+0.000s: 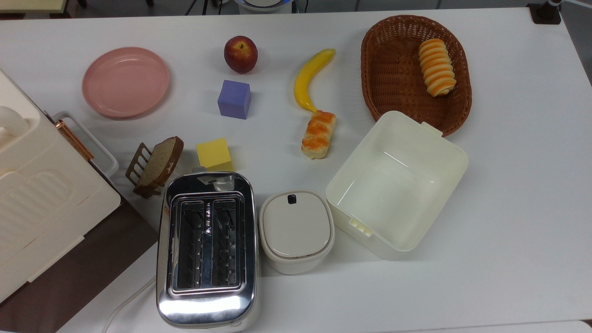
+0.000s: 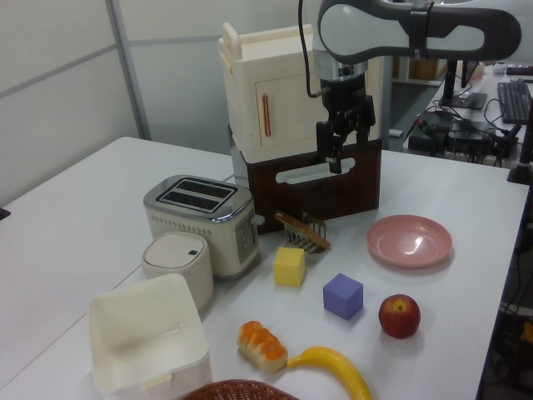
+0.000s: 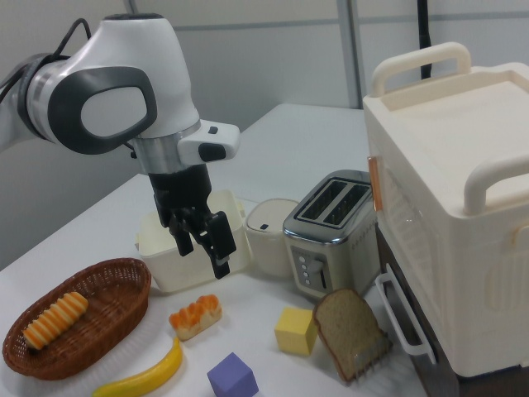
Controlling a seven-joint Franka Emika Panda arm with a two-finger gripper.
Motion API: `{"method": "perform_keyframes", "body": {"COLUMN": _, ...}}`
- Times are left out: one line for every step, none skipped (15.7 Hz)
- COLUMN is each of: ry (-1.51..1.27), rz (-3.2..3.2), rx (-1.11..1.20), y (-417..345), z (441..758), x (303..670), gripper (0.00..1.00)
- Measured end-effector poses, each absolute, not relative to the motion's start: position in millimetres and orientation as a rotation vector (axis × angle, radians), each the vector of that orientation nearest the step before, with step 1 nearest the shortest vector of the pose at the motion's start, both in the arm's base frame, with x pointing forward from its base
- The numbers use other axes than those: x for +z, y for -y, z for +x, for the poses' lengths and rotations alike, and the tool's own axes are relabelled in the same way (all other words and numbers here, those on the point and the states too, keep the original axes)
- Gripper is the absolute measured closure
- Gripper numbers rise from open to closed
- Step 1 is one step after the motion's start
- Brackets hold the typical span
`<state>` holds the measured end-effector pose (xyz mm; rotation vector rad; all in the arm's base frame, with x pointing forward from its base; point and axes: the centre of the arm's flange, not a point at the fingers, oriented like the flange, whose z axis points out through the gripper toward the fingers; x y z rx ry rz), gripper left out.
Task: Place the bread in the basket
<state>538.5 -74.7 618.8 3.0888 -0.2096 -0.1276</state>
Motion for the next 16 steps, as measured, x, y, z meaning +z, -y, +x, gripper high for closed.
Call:
{"method": "perform_keyframes", "body": {"ry": 0.205, "rz": 3.089, "rx": -0.130, "y": 74.0, "z": 539.1, "x": 617.8, "gripper": 0.00}}
{"method": "perform_keyframes", "body": {"ry": 0.186, "rz": 3.091, "rx": -0.132, "y": 74.3, "z": 539.3, "x": 617.5, "gripper": 0.00}}
{"method": "perform_keyframes", "body": {"ry": 0.163, "rz": 3.092, "rx": -0.136, "y": 75.3, "z": 539.8, "x": 616.3, "gripper": 0.00}}
{"method": "perform_keyframes", "body": {"ry": 0.152, "rz": 3.093, "rx": -0.141, "y": 76.4, "z": 540.5, "x": 614.8, "gripper": 0.00}}
{"method": "perform_keyframes", "body": {"ry": 0.148, "rz": 3.094, "rx": -0.145, "y": 77.2, "z": 541.1, "x": 613.3, "gripper": 0.00}}
{"method": "perform_keyframes", "body": {"ry": 0.147, "rz": 3.093, "rx": -0.148, "y": 77.5, "z": 541.6, "x": 612.2, "gripper": 0.00}}
{"method": "perform_keyframes", "body": {"ry": 0.147, "rz": 3.093, "rx": -0.150, "y": 77.5, "z": 542.0, "x": 611.6, "gripper": 0.00}}
{"method": "perform_keyframes", "body": {"ry": 0.146, "rz": 3.093, "rx": -0.151, "y": 77.5, "z": 542.1, "x": 611.3, "gripper": 0.00}}
{"method": "perform_keyframes", "body": {"ry": 0.146, "rz": 3.094, "rx": -0.151, "y": 77.5, "z": 542.2, "x": 611.2, "gripper": 0.00}}
{"method": "perform_keyframes", "body": {"ry": 0.144, "rz": 3.094, "rx": -0.151, "y": 77.5, "z": 542.2, "x": 611.2, "gripper": 0.00}}
{"method": "perform_keyframes", "body": {"ry": 0.143, "rz": 3.094, "rx": -0.151, "y": 77.5, "z": 542.2, "x": 611.1, "gripper": 0.00}}
{"method": "perform_keyframes", "body": {"ry": 0.141, "rz": 3.094, "rx": -0.151, "y": 77.5, "z": 542.2, "x": 611.1, "gripper": 0.00}}
{"method": "perform_keyframes", "body": {"ry": 0.138, "rz": 3.094, "rx": -0.151, "y": 77.5, "z": 542.2, "x": 611.2, "gripper": 0.00}}
{"method": "perform_keyframes", "body": {"ry": 0.136, "rz": 3.094, "rx": -0.151, "y": 77.6, "z": 542.2, "x": 611.3, "gripper": 0.00}}
{"method": "perform_keyframes", "body": {"ry": 0.134, "rz": 3.094, "rx": -0.150, "y": 77.8, "z": 542.2, "x": 611.5, "gripper": 0.00}}
{"method": "perform_keyframes", "body": {"ry": 0.133, "rz": 3.094, "rx": -0.150, "y": 78.0, "z": 542.2, "x": 611.5, "gripper": 0.00}}
